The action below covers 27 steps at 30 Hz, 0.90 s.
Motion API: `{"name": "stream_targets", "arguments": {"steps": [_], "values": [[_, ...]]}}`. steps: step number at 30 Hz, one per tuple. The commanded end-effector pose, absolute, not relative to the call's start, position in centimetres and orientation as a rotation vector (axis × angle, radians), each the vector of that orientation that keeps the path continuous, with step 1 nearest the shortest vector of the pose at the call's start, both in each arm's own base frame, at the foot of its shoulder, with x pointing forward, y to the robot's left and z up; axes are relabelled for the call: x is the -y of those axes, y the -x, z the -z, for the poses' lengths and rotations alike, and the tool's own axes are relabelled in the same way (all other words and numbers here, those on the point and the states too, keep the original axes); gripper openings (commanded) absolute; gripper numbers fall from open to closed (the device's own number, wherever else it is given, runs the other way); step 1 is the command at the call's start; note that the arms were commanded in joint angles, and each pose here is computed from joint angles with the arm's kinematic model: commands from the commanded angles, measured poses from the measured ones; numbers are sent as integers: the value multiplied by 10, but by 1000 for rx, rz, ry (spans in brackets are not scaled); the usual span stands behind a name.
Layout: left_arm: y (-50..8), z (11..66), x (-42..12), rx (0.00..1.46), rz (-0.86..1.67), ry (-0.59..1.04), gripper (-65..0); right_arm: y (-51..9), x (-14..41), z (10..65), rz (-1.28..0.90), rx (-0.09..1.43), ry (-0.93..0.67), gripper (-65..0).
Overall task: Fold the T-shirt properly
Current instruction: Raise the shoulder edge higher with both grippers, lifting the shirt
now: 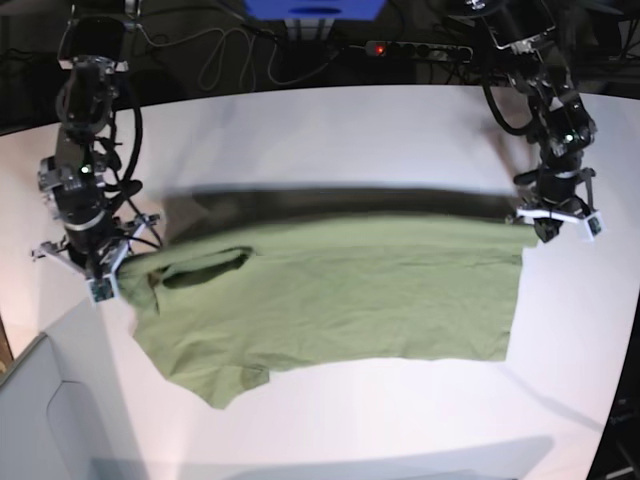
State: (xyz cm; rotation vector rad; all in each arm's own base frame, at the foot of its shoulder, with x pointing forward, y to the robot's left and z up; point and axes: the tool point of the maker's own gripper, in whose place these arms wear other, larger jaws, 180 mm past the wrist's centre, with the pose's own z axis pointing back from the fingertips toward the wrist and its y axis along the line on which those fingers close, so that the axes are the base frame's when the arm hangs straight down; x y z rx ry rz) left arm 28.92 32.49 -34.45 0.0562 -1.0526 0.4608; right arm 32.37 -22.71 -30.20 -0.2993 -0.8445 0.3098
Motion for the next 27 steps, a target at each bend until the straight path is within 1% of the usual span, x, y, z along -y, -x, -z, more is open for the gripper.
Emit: {"name": "stream_targets", "arguments": {"steps": [1,7,11,16,18,22,27], "values": [[-297,325,-333,1118,-449,-80,-650,-329,229,292,-324,872,318,-648],[-290,337,-328,1088,-464,-66,-650,-318,231,308,-329,825,308,-648],[-291,334,-325,1100,-466,-60,-650,-320,228,293,-332,892,313,-648],[-291,335,-326,1094,-464,-62,-650,-315,227,309,-339,849,299,-648],[-290,337,-325,1090,-467,-60,-650,-315,228,310,-327,854,293,-648],[-290,337,-325,1091,-467,-59,-650,-320,224,296,-295,928,280,-648],[-285,341,-325,1076,-466,-62,-650,-317,226,301,-289,905,281,-648]]}}
